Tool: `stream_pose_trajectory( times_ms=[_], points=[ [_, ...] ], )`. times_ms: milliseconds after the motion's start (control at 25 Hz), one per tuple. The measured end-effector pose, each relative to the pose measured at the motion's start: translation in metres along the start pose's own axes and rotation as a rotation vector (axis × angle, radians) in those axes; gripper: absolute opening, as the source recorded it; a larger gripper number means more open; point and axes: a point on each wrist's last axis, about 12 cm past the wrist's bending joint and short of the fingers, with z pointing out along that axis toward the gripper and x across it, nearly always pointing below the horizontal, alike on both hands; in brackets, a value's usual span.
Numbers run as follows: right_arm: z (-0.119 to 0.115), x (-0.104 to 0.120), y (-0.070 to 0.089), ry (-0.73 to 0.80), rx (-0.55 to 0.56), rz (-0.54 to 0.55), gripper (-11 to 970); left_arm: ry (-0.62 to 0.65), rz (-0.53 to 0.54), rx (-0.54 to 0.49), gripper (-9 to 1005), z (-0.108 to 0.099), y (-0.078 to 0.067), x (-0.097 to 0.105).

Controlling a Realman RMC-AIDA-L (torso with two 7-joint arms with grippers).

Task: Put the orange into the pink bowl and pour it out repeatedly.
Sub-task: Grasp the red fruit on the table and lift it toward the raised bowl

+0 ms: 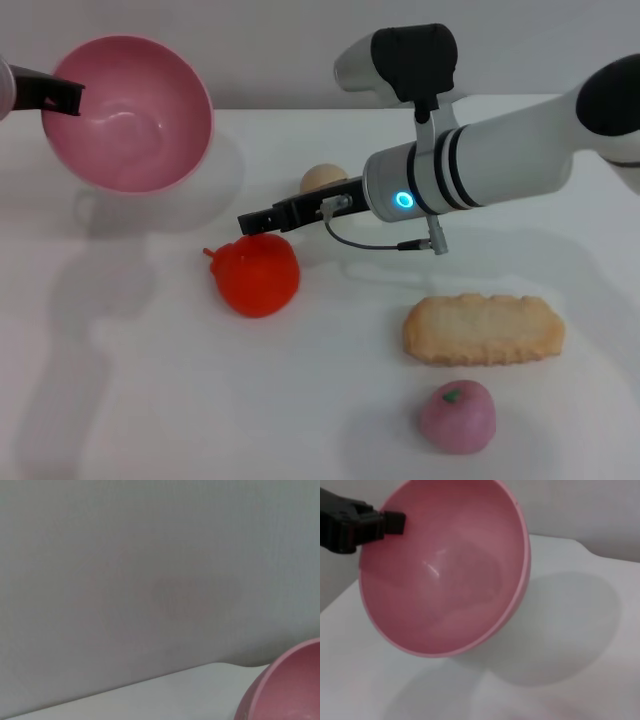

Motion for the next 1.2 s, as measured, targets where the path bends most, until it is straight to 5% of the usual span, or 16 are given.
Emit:
stream_pose_trajectory(
  times_ms=[680, 1200],
  points=[
    [0.011, 0.011, 0.018, 0.056, -0.06, 0.014, 705, 0.004, 0.02, 0.002, 44, 0.003, -0.001, -0.002],
    [0.014, 0.011, 0.009, 0.062, -0.003, 0.034, 688, 0.01, 0.028, 0.004, 45, 0.006, -0.002, 0.0]
  ],
)
